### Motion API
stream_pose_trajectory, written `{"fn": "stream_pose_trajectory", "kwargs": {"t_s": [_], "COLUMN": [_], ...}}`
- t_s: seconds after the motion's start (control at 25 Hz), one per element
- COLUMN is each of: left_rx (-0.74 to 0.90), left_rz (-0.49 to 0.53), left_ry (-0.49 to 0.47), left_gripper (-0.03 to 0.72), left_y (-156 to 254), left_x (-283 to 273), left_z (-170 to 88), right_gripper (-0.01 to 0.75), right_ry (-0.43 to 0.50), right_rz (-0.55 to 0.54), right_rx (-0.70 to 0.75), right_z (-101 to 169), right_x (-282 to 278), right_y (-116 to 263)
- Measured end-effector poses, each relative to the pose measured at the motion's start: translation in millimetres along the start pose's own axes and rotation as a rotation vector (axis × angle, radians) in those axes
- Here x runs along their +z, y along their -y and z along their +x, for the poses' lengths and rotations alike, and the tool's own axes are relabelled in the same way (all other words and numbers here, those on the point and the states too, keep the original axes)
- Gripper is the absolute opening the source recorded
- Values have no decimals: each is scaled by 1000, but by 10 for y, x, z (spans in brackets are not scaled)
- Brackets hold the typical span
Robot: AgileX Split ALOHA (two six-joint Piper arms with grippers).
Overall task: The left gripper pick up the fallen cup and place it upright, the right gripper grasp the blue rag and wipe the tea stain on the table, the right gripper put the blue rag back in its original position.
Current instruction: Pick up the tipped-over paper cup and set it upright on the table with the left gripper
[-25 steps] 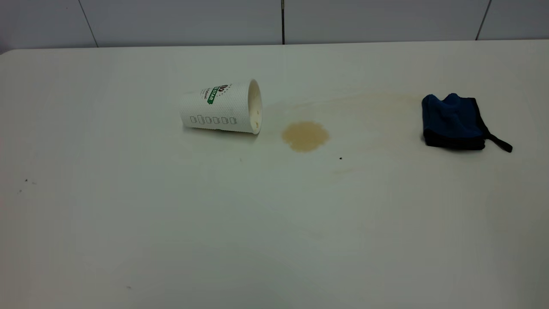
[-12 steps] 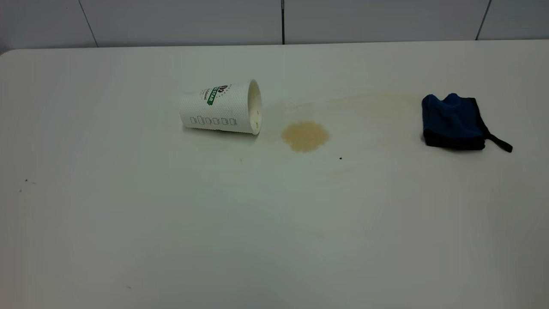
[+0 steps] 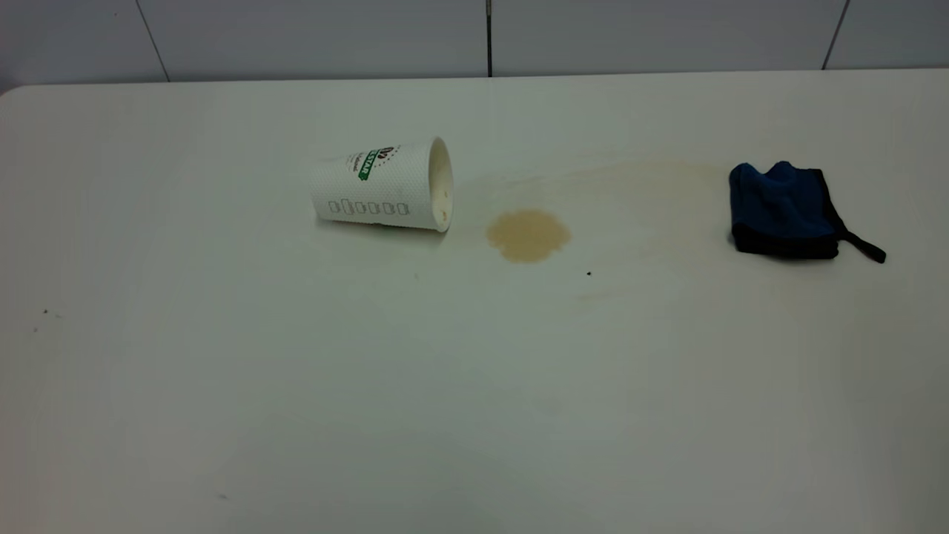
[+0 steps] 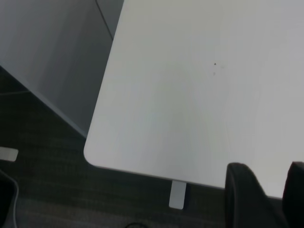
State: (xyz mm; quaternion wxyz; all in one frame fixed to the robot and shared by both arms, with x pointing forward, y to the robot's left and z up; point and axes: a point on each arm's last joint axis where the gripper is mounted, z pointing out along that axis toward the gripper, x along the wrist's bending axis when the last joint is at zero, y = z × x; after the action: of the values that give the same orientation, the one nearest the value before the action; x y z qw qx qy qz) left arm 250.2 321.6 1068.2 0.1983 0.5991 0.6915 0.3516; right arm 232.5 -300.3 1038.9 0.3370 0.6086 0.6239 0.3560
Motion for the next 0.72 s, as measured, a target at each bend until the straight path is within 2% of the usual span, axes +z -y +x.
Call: {"fn": "stream_pose_trajectory", "kwargs": {"t_s": [0.2,0.32,0.4,0.64,0.72], "left_rx": [-9,-29,-28,-25,-2], "left_rz": [94,159,212,391,458], "left_ry": [-27,-34,-36,-55,-66], "left_gripper": [244,294,361,642,695], "left_y": [-505,-772,-953,-1389,-1479], "left_x": [99,237,373,857,1015], "left_z": [0,-29,-60,-166,-222], "right_gripper": [585,585,585,585,585], "right_ry": [-1,-1,-1,-1,-1], "right_rz": [0,0,0,0,0], "right_rx": [0,0,0,0,0], "right_z": [1,1,1,1,1], "right_x": [0,0,0,0,0], "right_y": [0,0,0,0,0]}}
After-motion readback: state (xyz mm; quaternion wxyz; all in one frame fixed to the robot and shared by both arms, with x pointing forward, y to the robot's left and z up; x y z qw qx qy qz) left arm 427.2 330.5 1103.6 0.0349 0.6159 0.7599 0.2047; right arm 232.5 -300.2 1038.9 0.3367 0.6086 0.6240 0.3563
